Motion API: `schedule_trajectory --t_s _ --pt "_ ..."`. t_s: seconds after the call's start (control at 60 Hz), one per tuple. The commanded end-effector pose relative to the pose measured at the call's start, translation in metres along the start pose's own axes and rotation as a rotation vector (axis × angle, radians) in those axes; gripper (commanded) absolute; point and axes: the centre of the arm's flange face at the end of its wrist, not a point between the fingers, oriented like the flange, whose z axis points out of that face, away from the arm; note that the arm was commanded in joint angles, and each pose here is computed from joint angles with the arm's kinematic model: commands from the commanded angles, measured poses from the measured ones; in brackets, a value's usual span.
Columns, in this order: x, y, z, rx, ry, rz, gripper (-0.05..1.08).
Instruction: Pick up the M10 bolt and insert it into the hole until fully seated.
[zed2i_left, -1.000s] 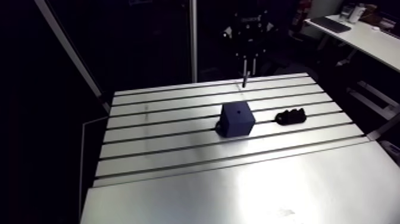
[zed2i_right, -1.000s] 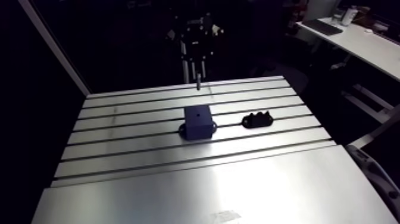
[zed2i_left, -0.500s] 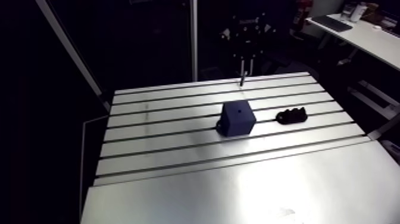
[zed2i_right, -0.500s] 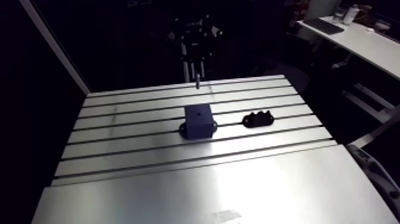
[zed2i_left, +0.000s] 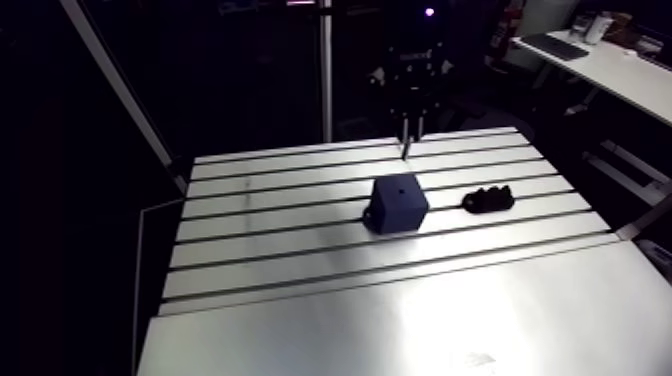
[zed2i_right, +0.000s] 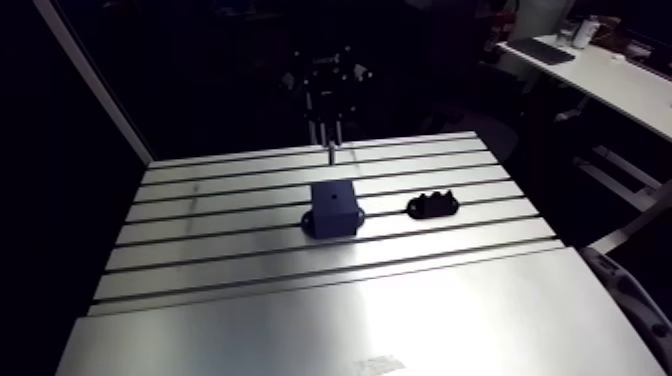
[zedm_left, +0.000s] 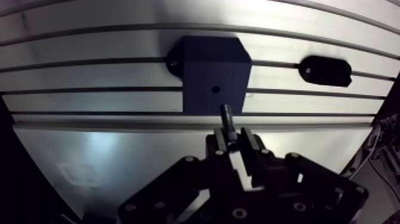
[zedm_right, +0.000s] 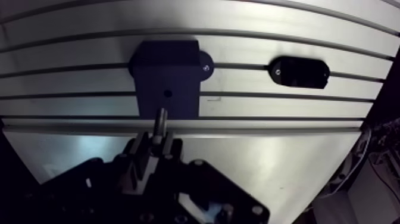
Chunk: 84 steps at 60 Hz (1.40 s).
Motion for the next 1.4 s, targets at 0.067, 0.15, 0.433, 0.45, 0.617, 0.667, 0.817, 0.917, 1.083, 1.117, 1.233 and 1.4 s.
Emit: schedule_trajectory --t_s 0.067,0.15,0.433,0.45,0.617,0.667,0.817,0.917,1.083,1.117,1.233,1.4 --pt "-0.001 0.001 0.008 -0.001 -0.017 0.001 1.08" --pt "-0.001 0.001 0.014 0.003 -0.026 0.001 1.08" --pt "0.001 0.0 0.024 0.006 -0.018 0.001 1.08" --pt "0.001 0.001 0.024 0.007 -0.018 0.001 1.08" --pt "0.001 0.003 0.027 0.009 -0.024 0.002 1.08" --pt "0.001 0.002 0.028 0.01 -0.025 0.002 1.08" --pt "0.0 0.002 0.031 0.013 -0.031 0.001 1.08" --pt "0.0 0.001 0.033 0.014 -0.036 -0.001 1.08" --pt "0.0 0.002 0.032 0.012 -0.035 -0.001 1.08" --pt "0.0 0.002 0.033 0.012 -0.036 -0.004 1.08" --pt "-0.001 0.002 0.034 0.013 -0.039 -0.003 1.08" --pt "0.0 0.002 0.037 0.016 -0.044 -0.005 1.08"
